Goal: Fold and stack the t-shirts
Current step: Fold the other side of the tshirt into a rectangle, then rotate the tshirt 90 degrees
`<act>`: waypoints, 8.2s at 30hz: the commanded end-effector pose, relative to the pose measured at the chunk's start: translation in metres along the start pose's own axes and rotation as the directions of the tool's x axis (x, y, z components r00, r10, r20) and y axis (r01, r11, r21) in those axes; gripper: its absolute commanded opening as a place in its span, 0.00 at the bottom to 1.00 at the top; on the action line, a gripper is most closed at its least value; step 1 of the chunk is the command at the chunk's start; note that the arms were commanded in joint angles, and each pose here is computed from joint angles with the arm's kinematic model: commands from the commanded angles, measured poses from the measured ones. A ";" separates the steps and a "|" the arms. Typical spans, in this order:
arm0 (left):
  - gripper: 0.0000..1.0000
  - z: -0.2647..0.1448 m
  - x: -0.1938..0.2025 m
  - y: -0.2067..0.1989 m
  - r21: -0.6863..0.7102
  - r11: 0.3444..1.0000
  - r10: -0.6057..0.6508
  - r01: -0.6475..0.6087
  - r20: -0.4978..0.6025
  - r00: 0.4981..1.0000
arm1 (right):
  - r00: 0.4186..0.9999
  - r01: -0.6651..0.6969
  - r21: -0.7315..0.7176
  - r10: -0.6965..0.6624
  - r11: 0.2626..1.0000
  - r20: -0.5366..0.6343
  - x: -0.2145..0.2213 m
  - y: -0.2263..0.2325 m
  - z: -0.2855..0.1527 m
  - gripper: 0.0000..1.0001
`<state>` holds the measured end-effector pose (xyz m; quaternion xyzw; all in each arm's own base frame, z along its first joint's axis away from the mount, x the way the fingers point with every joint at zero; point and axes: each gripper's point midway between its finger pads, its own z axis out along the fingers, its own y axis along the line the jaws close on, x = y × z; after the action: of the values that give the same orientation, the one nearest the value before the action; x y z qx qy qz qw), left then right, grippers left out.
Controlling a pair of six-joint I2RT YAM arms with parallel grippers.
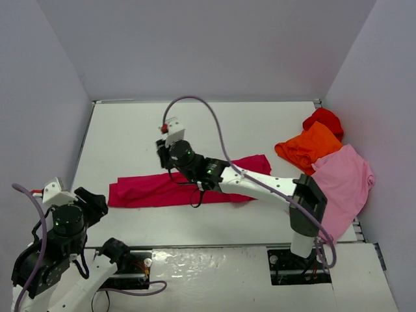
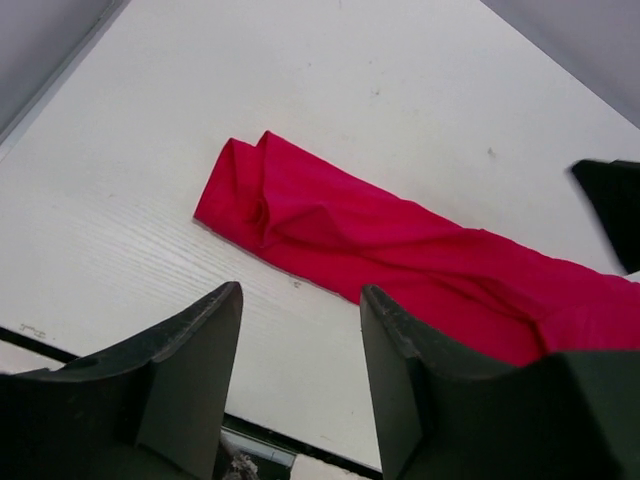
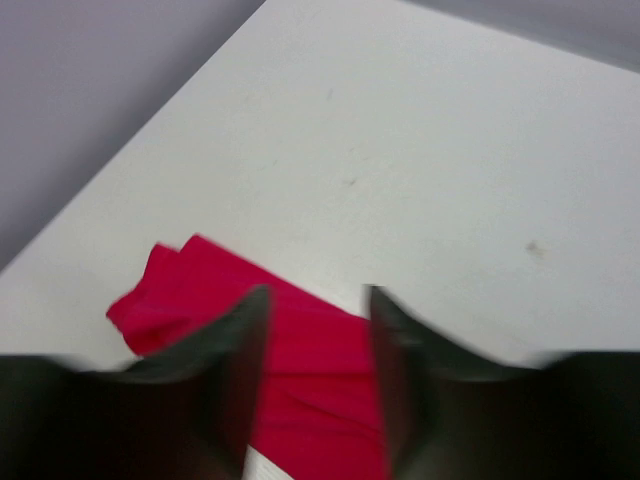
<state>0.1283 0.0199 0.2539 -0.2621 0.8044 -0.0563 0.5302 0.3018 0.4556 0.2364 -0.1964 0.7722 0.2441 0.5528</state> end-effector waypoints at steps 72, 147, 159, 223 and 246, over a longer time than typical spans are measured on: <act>0.00 0.136 0.174 -0.139 0.251 0.967 0.122 0.036 -0.585 0.802 | 0.784 -0.142 0.758 0.540 0.637 -0.308 0.218 -0.259 -0.138 0.00; 0.00 0.149 0.215 -0.060 0.031 0.963 0.227 -0.266 -0.623 0.749 | 0.787 -0.228 0.542 0.480 0.809 -0.386 0.202 -0.314 0.100 0.00; 0.00 0.141 0.206 -0.055 0.052 0.970 0.223 -0.236 -0.567 0.793 | 0.966 -0.207 0.175 0.230 0.962 -0.119 0.076 -0.258 0.169 0.00; 0.06 0.015 0.028 -0.008 0.095 0.987 -0.132 0.131 -0.003 0.991 | 0.736 -0.377 -0.088 0.240 0.922 -0.633 0.278 0.041 -0.056 0.00; 0.07 0.022 0.029 -0.017 0.094 0.990 -0.106 0.107 -0.018 0.994 | 0.712 -0.308 0.087 0.290 0.947 -0.639 0.256 -0.030 -0.162 0.00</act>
<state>0.1323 0.0006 0.2183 -0.2819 0.7910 -0.1276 0.5278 0.1366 0.3352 0.0148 -0.1660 0.9331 0.2374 0.2132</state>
